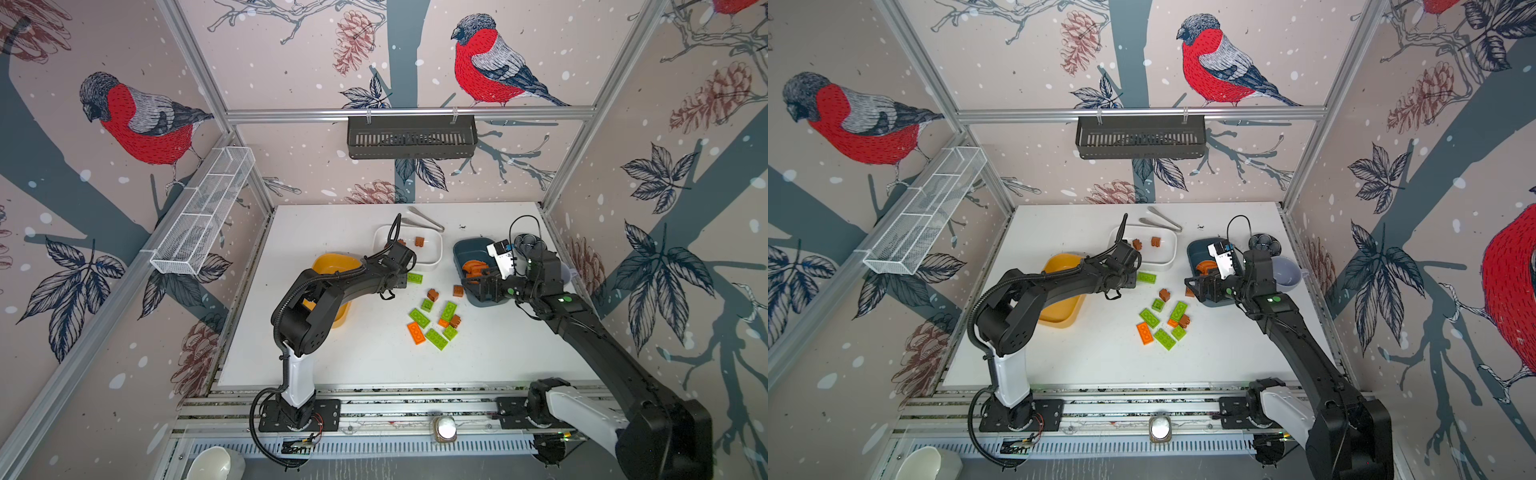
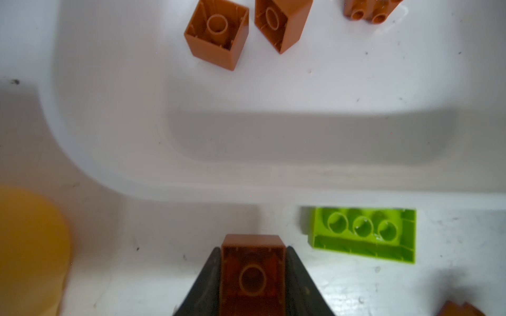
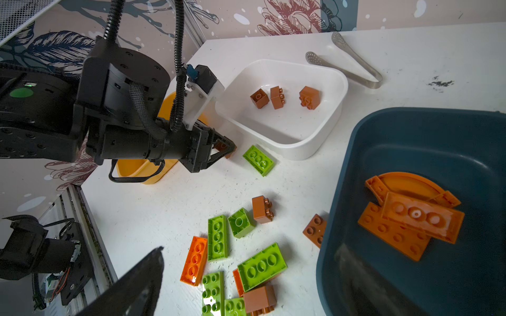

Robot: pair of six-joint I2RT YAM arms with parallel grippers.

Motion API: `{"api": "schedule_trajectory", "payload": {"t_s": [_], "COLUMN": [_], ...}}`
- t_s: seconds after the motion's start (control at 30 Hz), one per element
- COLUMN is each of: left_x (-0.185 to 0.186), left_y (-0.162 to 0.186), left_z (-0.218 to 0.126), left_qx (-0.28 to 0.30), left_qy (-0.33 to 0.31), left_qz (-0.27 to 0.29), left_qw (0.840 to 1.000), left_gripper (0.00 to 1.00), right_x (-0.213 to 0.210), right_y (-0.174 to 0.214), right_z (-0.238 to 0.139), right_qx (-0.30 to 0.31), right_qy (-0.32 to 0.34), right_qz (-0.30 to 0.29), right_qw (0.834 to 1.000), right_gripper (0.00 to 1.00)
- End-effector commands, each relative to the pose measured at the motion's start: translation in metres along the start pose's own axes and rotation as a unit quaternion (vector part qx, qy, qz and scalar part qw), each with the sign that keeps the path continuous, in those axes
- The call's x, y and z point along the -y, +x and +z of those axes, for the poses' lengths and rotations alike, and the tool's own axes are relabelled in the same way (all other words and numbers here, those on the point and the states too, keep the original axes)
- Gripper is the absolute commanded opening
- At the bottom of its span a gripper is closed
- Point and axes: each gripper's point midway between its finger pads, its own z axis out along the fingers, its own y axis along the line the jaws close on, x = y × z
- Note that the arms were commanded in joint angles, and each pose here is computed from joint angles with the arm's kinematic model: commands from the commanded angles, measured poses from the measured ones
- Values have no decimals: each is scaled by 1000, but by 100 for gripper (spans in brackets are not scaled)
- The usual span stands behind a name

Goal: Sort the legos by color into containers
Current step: 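Carry the brown brick into the white tray and release it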

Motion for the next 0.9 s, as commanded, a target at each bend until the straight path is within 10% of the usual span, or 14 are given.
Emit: {"api": "schedule_trajectory", "payload": {"t_s": [0.0,0.37,0.87], "left_x": [0,28,59], "left_y": [-4,-91,-133], "left_z": [-21,-78,33], "left_qx": [2,78,52], "left_qy": [8,53,28], "left_qz": [-14,-7,34], "left_qw": [1000,996,998], "left_gripper": [36,36,37], "right_x": [-5,-6,-4], "right_y": [-6,-12,-22], "right_z": [0,2,-4], "right_qx": [11,16,22], "right_qy": [-9,-9,7], "right_qz": [-11,-17,-28], "right_qw": [1000,1000,999], "right_gripper": [99,99,100]}}
